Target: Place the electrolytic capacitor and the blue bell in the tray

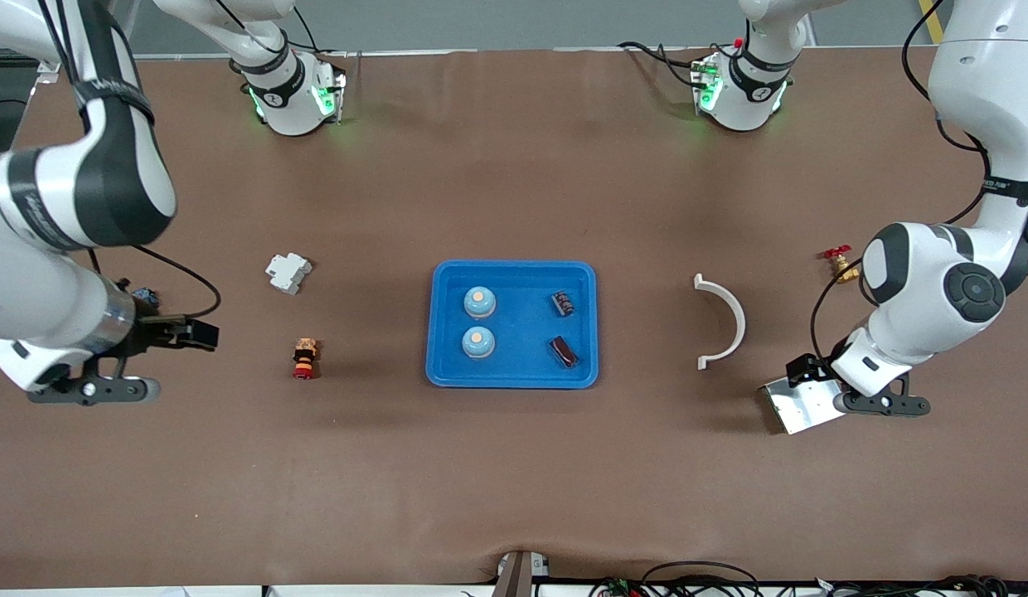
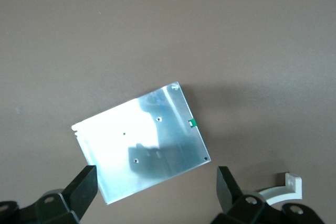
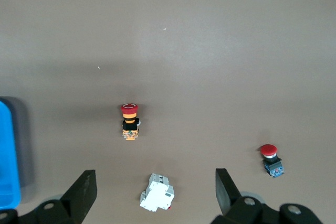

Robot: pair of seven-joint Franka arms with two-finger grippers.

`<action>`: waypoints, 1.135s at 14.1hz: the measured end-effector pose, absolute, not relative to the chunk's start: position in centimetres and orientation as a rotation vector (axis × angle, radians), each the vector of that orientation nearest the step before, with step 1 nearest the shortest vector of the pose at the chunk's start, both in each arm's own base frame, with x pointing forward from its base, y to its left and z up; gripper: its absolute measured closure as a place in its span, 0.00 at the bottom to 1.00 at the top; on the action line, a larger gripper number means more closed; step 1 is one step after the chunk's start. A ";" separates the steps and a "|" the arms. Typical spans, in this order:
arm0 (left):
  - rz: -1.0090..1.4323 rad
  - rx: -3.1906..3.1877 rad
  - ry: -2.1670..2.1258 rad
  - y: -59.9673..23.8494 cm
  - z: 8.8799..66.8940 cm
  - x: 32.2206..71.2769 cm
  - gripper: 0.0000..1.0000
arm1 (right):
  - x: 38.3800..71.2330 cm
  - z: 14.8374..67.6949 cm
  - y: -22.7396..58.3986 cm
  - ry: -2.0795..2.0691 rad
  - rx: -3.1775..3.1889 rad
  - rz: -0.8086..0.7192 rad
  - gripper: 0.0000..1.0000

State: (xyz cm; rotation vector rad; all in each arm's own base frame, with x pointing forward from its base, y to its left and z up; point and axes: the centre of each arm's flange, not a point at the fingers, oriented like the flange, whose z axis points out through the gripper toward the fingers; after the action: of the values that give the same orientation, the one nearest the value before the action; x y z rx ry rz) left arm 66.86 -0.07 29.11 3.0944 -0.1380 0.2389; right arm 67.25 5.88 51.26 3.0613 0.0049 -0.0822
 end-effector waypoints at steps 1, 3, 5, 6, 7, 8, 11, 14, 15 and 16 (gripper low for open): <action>0.231 3.098 -0.144 -0.1 29.6 67.0 0.00 | 66.9 52.6 5.1 -0.018 3.072 -0.062 0.00; 0.142 3.115 -0.152 -0.1 31.5 67.5 0.00 | 66.1 54.4 3.8 -0.025 3.099 -0.038 0.00; 0.053 3.132 -0.155 -0.2 34.3 68.1 0.00 | 65.2 55.3 2.9 -0.029 3.129 -0.040 0.00; 0.031 3.137 -0.156 -0.3 35.5 68.4 0.00 | 64.6 55.5 2.7 -0.032 3.132 -0.045 0.00; 0.013 3.140 -0.159 -0.5 36.4 68.6 0.00 | 64.1 55.8 2.6 -0.036 3.131 -0.044 0.00; -0.007 3.144 -0.164 -0.8 37.1 68.7 0.00 | 63.6 56.3 2.5 -0.043 3.127 -0.038 0.00; -0.043 3.161 -0.180 -1.7 38.6 69.0 0.00 | 62.0 58.0 2.2 -0.034 3.123 -0.012 0.00; -0.045 3.166 -0.166 -1.7 40.1 69.2 0.00 | 61.0 58.9 0.7 0.008 3.137 0.001 0.00; -0.029 3.167 -0.162 -1.6 40.7 69.4 0.00 | 60.8 59.0 0.0 0.010 3.141 0.005 0.00; -0.008 3.167 -0.158 -1.5 41.3 69.6 0.00 | 60.6 59.1 -0.7 0.001 3.142 0.009 0.00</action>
State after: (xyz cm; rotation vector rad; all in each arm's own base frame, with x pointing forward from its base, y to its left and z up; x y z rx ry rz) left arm 69.62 -1.53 41.33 3.1673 -0.1584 -0.0079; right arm 60.59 -0.66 59.09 3.1419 0.0014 0.0090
